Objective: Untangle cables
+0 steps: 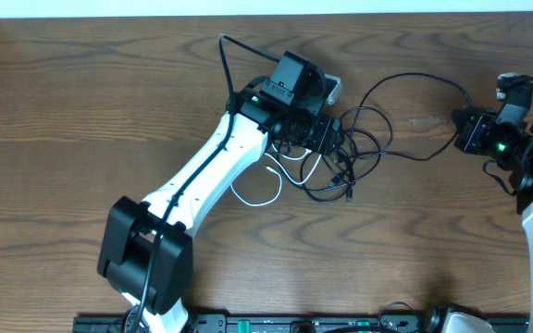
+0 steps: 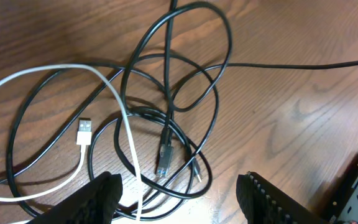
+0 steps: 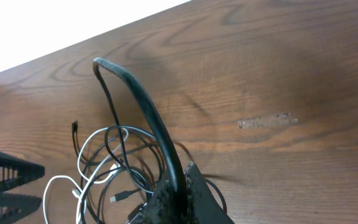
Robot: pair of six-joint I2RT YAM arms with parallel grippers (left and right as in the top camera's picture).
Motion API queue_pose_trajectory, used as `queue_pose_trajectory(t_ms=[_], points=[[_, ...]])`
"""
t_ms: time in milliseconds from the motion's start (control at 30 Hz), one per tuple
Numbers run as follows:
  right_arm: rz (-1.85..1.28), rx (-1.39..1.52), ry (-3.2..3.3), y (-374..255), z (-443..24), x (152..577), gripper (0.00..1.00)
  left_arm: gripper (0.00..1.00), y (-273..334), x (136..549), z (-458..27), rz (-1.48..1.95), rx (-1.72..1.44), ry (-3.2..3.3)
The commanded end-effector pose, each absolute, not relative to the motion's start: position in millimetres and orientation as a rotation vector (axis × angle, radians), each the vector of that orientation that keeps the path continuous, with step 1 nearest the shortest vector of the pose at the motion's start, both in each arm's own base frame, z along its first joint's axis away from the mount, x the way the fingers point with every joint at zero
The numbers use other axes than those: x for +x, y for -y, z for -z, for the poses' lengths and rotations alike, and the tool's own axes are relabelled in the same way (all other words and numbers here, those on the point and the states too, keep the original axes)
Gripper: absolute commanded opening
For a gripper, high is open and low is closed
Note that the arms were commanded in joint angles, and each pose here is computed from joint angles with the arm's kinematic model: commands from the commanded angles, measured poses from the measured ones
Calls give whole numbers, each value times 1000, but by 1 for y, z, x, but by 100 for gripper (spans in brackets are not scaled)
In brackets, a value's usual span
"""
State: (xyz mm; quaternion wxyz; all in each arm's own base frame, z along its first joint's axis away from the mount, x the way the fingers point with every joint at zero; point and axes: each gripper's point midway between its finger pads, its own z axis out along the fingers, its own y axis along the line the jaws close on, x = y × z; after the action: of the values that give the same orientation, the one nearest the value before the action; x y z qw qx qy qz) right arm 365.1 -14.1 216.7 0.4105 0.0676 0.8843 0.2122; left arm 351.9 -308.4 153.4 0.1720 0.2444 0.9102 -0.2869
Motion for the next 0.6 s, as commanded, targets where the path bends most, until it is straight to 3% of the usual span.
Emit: queue_pose_trajectory(t_ms=[0,567], points=[[-542,168,-2228,12,-217,366,1,64,309,357,-141,791,713,-2600],[-528,157,-2248,13,-213,363,1,61,307,367,-100,698,793,-2626]])
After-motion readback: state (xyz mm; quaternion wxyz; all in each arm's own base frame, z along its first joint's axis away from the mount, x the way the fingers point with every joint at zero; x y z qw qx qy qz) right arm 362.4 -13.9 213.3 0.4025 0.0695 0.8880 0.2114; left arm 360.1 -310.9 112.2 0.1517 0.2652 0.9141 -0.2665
